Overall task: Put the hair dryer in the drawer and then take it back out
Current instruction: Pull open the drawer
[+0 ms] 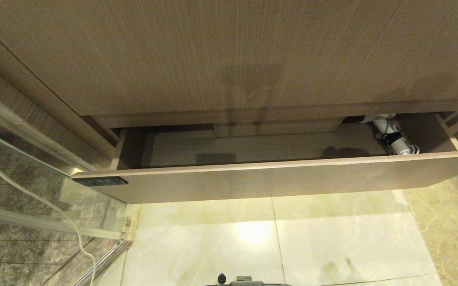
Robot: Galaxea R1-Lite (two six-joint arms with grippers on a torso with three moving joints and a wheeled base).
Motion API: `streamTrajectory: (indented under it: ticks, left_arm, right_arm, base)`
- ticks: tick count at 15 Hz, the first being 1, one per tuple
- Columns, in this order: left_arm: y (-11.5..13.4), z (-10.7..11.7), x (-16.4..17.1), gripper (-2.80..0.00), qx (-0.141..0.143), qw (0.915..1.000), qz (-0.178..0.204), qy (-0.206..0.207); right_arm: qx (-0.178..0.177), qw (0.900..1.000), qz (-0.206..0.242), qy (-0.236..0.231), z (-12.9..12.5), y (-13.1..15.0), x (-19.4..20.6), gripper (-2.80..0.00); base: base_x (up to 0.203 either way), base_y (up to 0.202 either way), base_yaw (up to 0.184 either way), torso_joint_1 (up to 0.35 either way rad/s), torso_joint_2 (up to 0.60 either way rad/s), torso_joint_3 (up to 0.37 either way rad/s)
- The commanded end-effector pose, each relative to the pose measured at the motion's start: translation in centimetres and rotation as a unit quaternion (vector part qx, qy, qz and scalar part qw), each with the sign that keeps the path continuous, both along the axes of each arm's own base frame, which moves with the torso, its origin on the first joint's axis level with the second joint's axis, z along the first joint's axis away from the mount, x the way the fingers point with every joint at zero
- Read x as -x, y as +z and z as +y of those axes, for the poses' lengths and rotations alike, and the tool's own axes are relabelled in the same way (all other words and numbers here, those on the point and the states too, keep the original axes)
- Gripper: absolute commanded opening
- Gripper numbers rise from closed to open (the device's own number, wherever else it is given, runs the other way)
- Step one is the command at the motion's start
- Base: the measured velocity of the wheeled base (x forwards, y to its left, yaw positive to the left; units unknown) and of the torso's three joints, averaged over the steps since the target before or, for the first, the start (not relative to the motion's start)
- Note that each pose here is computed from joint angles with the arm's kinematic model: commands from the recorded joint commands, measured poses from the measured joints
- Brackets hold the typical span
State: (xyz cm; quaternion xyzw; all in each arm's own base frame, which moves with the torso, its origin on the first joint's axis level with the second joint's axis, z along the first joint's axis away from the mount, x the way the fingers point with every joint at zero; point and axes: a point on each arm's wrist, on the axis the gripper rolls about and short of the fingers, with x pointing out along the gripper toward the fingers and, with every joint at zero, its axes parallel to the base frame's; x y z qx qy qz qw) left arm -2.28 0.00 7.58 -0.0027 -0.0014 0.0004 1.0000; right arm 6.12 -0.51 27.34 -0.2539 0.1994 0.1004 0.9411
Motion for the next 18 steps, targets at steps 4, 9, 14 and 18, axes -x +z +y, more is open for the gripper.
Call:
streamTrajectory:
  ticks: [4,9,14,18]
  left_arm:
    - [0.0,0.0,0.0,-2.8,0.0,1.0,0.0,0.0]
    - [0.0,0.0,0.0,-2.8,0.0,1.0,0.001,0.0]
    - [0.0,0.0,0.0,-2.8,0.0,1.0,0.0,0.0]
    - [0.0,0.0,0.0,-2.8,0.0,1.0,0.001,0.0]
  right_arm:
    - [0.006,0.999,-0.006,-0.04,-0.5,1.5,-0.7,-2.8]
    - [-0.003,0.994,0.061,-0.091,-2.6,2.3,-7.9,-2.8]
    - [-0.034,0.983,0.14,-0.116,-5.5,1.9,-18.0,-2.8]
    - [-0.051,0.966,0.215,-0.133,-8.0,-0.6,-23.5,-2.8]
  base:
    - [0.0,0.0,0.0,0.0,0.0,0.0]
    - [0.0,0.0,0.0,0.0,0.0,0.0]
    - [0.0,0.0,0.0,0.0,0.0,0.0]
    - [0.0,0.0,0.0,0.0,0.0,0.0]
